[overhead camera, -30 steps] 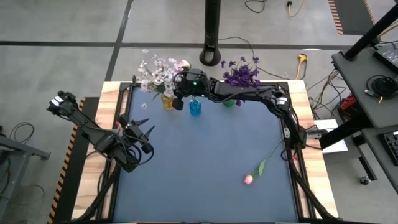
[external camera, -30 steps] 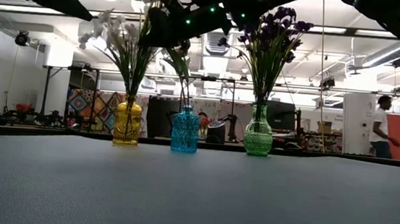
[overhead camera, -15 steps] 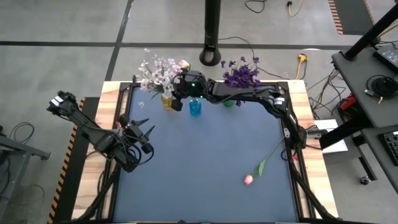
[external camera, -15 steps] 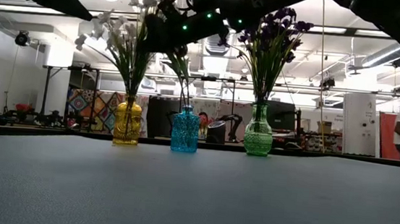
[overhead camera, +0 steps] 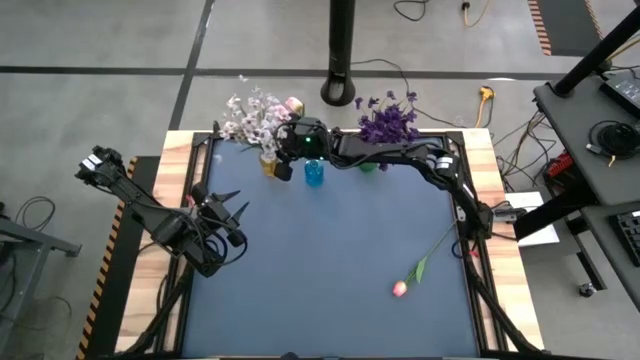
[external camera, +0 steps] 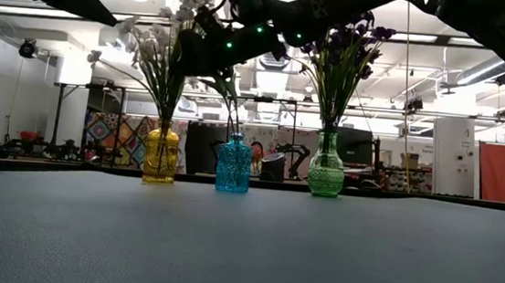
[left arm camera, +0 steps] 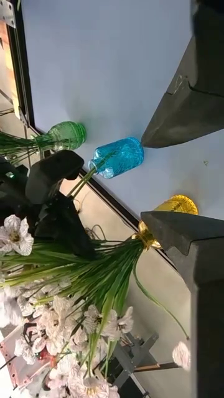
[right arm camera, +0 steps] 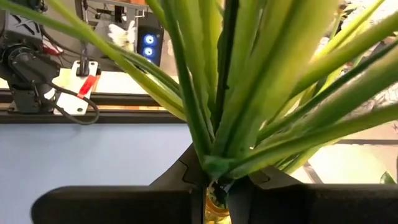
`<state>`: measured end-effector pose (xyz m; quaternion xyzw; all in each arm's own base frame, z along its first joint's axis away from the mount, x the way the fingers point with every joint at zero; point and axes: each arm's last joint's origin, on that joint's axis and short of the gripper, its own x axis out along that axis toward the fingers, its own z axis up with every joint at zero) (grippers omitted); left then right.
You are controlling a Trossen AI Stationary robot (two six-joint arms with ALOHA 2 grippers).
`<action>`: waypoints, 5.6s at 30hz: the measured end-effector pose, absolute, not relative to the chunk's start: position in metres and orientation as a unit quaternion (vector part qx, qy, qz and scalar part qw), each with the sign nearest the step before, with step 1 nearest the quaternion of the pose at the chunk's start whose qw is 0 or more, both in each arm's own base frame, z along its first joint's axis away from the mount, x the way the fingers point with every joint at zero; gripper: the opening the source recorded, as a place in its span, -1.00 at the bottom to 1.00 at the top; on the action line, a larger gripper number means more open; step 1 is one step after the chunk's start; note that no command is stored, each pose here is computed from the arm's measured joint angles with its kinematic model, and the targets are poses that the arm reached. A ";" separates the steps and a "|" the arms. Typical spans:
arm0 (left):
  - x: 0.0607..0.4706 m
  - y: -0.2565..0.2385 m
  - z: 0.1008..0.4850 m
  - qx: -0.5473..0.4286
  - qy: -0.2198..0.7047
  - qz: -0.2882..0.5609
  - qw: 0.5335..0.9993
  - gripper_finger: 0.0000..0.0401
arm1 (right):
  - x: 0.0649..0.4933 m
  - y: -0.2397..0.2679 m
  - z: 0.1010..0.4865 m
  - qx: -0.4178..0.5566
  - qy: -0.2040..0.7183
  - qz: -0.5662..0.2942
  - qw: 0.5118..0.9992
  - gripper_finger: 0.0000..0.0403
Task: Sort flowers into vase by color
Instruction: Put the white flower into the yellow vase, then put the pink flower into the blue vase
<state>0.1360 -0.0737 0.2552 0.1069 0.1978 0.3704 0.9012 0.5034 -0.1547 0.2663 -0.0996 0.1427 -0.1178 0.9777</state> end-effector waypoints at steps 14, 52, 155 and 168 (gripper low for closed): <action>0.135 -0.073 0.252 0.108 0.199 0.371 0.900 -0.20 | 0.503 -0.154 0.266 -0.101 0.150 -0.117 0.976 -0.44; 0.135 -0.073 0.251 0.108 0.199 0.372 0.900 -0.20 | 0.500 -0.150 0.277 -0.099 0.146 -0.116 0.978 -0.90; 0.196 -0.123 0.242 0.225 0.229 0.224 0.920 -0.20 | 0.208 0.105 0.205 0.033 0.735 -0.085 0.672 0.09; 0.198 -0.120 0.243 0.210 0.223 0.234 0.923 -0.20 | 0.195 0.116 0.170 0.001 0.732 -0.033 0.681 0.09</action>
